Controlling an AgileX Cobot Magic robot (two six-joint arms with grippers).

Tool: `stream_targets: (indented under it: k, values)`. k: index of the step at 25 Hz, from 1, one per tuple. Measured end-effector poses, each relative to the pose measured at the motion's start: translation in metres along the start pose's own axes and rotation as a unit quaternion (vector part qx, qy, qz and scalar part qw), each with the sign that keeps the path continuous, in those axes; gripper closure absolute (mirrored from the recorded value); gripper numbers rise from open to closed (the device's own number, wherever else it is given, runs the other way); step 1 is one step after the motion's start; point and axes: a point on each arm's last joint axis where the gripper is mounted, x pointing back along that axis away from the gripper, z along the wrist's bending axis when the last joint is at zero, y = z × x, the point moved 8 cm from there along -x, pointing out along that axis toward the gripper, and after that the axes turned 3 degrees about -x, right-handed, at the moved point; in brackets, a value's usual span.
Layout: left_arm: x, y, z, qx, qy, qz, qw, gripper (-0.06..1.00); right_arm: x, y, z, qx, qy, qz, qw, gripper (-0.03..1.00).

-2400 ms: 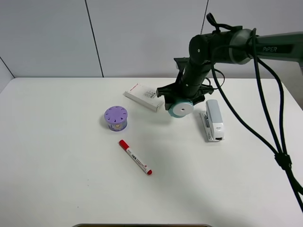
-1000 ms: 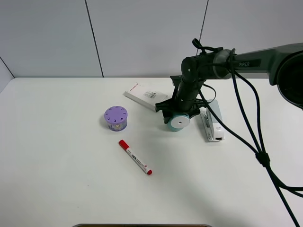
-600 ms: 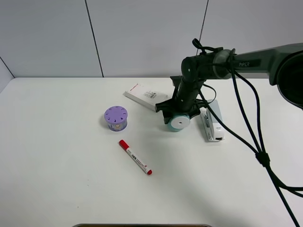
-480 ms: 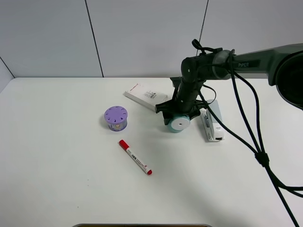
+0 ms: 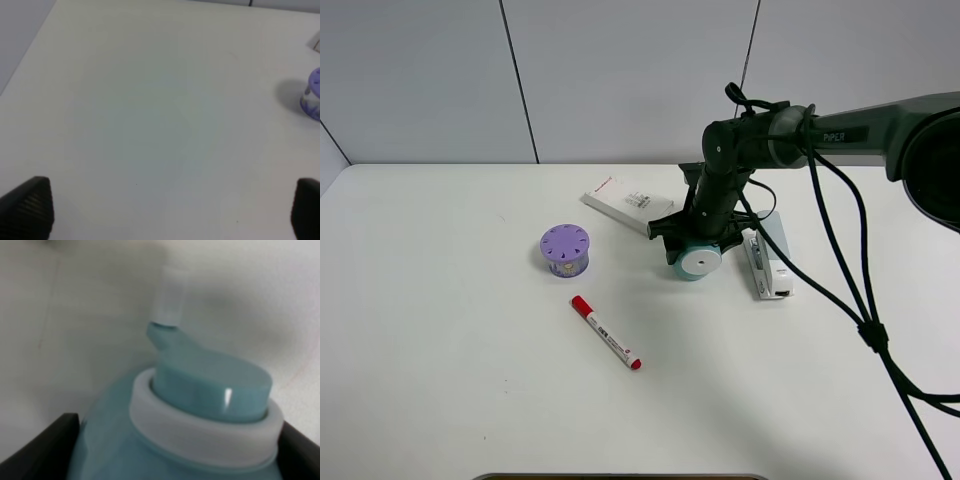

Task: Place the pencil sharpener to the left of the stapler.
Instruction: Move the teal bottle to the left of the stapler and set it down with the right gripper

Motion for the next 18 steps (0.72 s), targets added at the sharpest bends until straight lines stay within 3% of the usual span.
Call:
stream_targets:
  k: [2, 7, 9, 18]
  values:
    - [0.0, 0.0, 0.0, 0.0, 0.0, 0.0, 1.0, -0.01, 0.0, 0.0, 0.0001, 0.0, 0.0, 0.0, 1.0, 0.28]
    - [0.0, 0.0, 0.0, 0.0, 0.0, 0.0, 1.0, -0.01, -0.0014, -0.0007, 0.0016, -0.006, 0.005, 0.002, 1.0, 0.05]
    - [0.0, 0.0, 0.0, 0.0, 0.0, 0.0, 1.0, -0.01, -0.0014, -0.0007, 0.0017, -0.007, 0.005, 0.002, 1.0, 0.0]
    - [0.0, 0.0, 0.0, 0.0, 0.0, 0.0, 1.0, -0.01, -0.0014, -0.0007, 0.0017, -0.007, 0.005, 0.002, 1.0, -0.02]
